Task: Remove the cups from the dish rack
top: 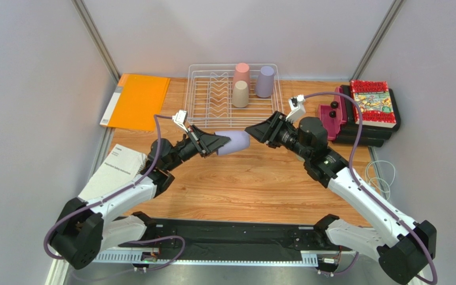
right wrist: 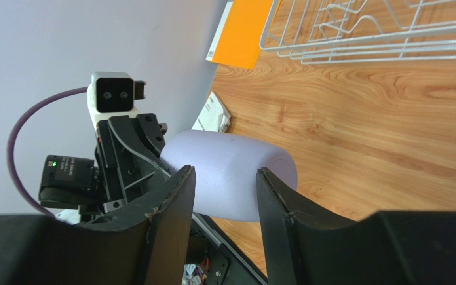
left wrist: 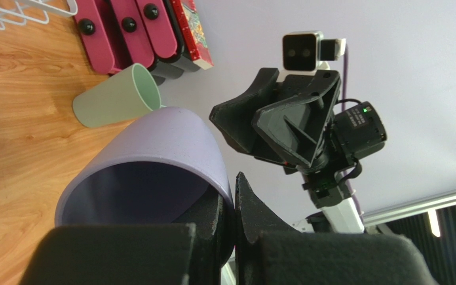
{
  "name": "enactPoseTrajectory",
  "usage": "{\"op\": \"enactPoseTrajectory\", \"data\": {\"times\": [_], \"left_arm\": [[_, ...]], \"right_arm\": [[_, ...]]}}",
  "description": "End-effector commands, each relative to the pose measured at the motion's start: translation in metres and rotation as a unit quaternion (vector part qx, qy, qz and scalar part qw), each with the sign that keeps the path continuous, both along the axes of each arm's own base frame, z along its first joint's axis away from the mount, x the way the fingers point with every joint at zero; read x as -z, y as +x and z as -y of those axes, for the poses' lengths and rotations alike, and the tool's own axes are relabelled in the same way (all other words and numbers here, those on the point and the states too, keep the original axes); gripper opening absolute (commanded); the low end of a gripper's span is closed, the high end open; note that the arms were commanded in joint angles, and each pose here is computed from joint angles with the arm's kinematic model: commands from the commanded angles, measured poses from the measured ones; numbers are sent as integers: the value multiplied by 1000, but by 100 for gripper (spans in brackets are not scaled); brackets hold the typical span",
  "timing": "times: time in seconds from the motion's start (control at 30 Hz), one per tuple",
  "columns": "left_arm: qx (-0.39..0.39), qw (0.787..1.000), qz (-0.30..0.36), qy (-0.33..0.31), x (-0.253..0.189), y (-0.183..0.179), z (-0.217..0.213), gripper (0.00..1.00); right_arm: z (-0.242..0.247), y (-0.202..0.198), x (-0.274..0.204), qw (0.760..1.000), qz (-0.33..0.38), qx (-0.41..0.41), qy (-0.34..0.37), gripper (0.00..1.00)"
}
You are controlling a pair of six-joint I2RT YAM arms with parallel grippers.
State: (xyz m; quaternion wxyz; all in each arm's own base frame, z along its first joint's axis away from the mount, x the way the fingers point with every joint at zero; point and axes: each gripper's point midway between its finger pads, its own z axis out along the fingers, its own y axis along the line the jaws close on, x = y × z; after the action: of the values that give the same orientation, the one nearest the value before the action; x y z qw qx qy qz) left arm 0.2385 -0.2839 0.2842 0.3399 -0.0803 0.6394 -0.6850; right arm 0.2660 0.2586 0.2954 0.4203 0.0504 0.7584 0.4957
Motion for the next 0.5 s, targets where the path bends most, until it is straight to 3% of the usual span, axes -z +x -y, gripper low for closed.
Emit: {"op": "enactPoseTrajectory", "data": {"times": [0.0, 0.07, 0.1, 0.13, 0.2, 0.23, 0.27, 0.3, 0.47], "left_arm": [[-4, 998, 59, 30, -38, -6, -3, 0], [-11, 995, 48, 92, -21, -4, -4, 0], [-19, 992, 68, 106, -39, -3, -7, 0], [-29, 986, 25, 163, -13, 0, -13, 0], [-64, 969, 55, 232, -22, 11, -26, 0], [-65, 954, 15, 293, 3, 8, -37, 0], [-71, 936, 28, 343, 13, 13, -45, 0], [-105, 922, 30, 371, 4, 23, -57, 0], [-141, 826, -45, 544, 57, 36, -108, 0]], "right_arm": [[19, 1, -36, 997, 55, 35, -35, 50], [30, 2, -46, 994, 70, 55, -58, 54], [34, 3, -51, 993, 76, 62, -68, 54], [42, 2, -41, 990, 69, 67, -104, 55], [59, 8, -57, 982, 80, 106, -134, 55], [67, 7, -46, 977, 62, 112, -169, 55], [77, 11, -45, 969, 67, 130, -198, 55], [84, 8, -45, 964, 62, 133, -221, 55], [115, 13, -34, 936, 52, 179, -300, 55]]}}
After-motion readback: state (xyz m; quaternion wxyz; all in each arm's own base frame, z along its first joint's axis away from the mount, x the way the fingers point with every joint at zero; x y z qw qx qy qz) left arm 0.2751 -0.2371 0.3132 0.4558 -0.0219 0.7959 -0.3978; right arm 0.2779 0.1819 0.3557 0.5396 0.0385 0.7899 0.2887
